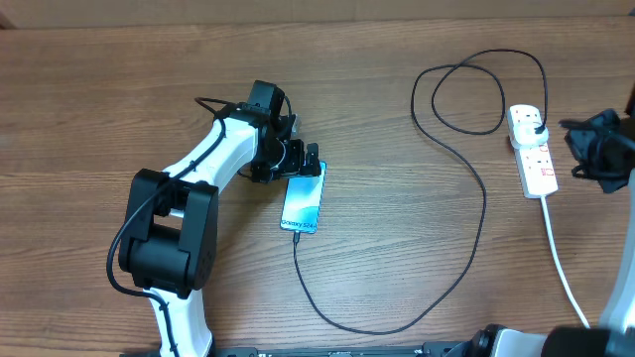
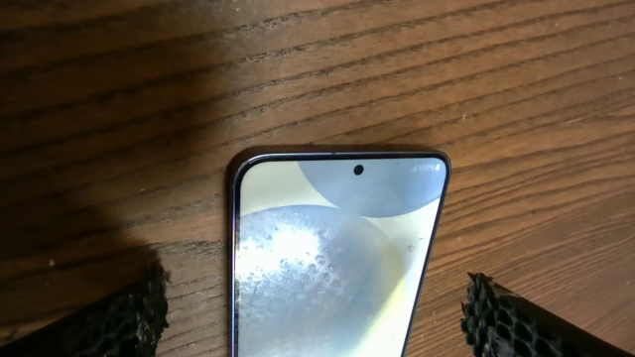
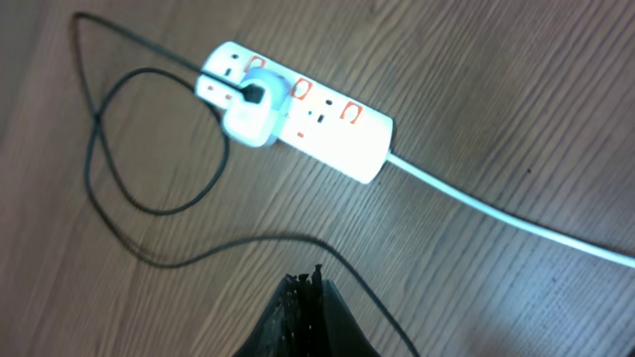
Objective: Plug charger to phone and switch on socket
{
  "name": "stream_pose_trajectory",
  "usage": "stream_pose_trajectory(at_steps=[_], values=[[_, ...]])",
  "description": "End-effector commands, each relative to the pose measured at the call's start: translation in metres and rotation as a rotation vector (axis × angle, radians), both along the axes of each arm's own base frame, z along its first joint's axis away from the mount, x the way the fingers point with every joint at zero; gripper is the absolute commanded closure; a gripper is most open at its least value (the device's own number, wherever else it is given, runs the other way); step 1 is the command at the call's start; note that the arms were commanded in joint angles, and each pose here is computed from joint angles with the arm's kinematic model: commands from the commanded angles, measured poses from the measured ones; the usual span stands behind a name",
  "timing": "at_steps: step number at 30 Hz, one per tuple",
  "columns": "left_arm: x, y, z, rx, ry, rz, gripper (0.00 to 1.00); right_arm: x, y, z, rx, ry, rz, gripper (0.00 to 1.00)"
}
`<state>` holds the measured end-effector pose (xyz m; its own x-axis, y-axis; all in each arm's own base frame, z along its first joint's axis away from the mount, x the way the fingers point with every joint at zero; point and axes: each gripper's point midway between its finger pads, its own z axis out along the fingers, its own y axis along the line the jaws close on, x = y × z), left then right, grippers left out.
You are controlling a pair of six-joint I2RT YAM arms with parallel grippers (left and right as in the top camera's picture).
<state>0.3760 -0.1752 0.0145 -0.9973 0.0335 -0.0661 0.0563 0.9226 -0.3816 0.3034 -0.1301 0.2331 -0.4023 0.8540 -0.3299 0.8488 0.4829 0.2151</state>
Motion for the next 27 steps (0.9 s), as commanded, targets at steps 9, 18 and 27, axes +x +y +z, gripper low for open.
stream_pose_trajectory(at_steps=[9,18,27], values=[[-0.035,0.018,-0.01,0.042,0.098,-0.071,0.0,0.03,-0.031,-0.054,0.077,0.084,0.022,0.92],[-0.055,0.023,0.131,0.068,-0.212,-0.111,0.0,0.06,-0.048,-0.071,0.052,0.037,0.02,0.96],[-0.117,0.051,0.241,0.267,-0.573,-0.017,0.0,0.078,-0.057,-0.091,0.046,0.03,0.024,0.96]])
